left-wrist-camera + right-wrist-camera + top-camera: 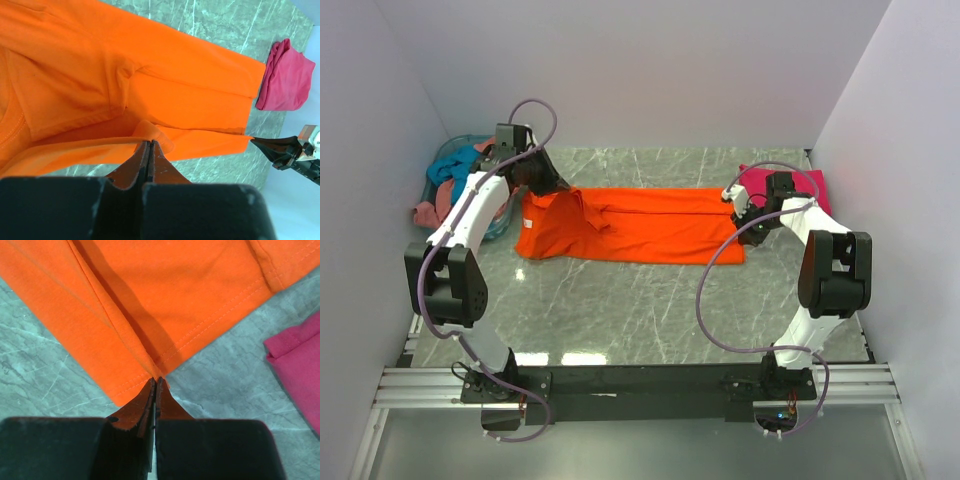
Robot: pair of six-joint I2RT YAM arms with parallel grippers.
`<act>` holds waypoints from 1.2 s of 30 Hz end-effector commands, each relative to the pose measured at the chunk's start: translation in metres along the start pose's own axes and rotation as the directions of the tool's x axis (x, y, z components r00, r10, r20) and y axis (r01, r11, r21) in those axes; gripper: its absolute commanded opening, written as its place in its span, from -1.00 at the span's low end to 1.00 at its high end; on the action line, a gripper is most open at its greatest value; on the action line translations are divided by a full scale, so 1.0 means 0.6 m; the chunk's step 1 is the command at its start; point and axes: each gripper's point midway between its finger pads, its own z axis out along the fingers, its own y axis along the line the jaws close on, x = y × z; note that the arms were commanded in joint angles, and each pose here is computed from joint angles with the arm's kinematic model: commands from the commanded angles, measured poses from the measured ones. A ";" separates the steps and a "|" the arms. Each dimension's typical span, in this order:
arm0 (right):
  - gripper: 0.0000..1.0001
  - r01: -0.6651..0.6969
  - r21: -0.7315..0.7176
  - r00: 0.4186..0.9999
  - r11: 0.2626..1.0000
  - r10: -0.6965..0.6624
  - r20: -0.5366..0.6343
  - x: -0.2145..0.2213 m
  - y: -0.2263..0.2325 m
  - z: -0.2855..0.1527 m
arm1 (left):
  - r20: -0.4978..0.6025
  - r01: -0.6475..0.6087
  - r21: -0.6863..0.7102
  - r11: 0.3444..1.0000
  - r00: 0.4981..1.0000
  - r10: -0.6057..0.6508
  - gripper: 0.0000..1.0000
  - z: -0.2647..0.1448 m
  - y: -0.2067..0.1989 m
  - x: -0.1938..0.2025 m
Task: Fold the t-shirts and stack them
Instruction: Fold the tshirt
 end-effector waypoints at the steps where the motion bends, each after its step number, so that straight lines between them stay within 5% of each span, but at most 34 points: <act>1: -1.00 -0.008 0.068 1.000 0.998 0.006 0.028 -0.015 -0.023 -0.018 | 0.056 -0.041 0.049 0.998 0.998 0.038 -0.99 -0.021 -0.030 -0.031; 36: -1.00 -0.054 0.066 0.998 0.996 0.055 -0.011 -0.054 -0.063 0.019 | 0.067 0.006 0.022 1.000 0.998 -0.007 -0.99 -0.018 0.009 -0.046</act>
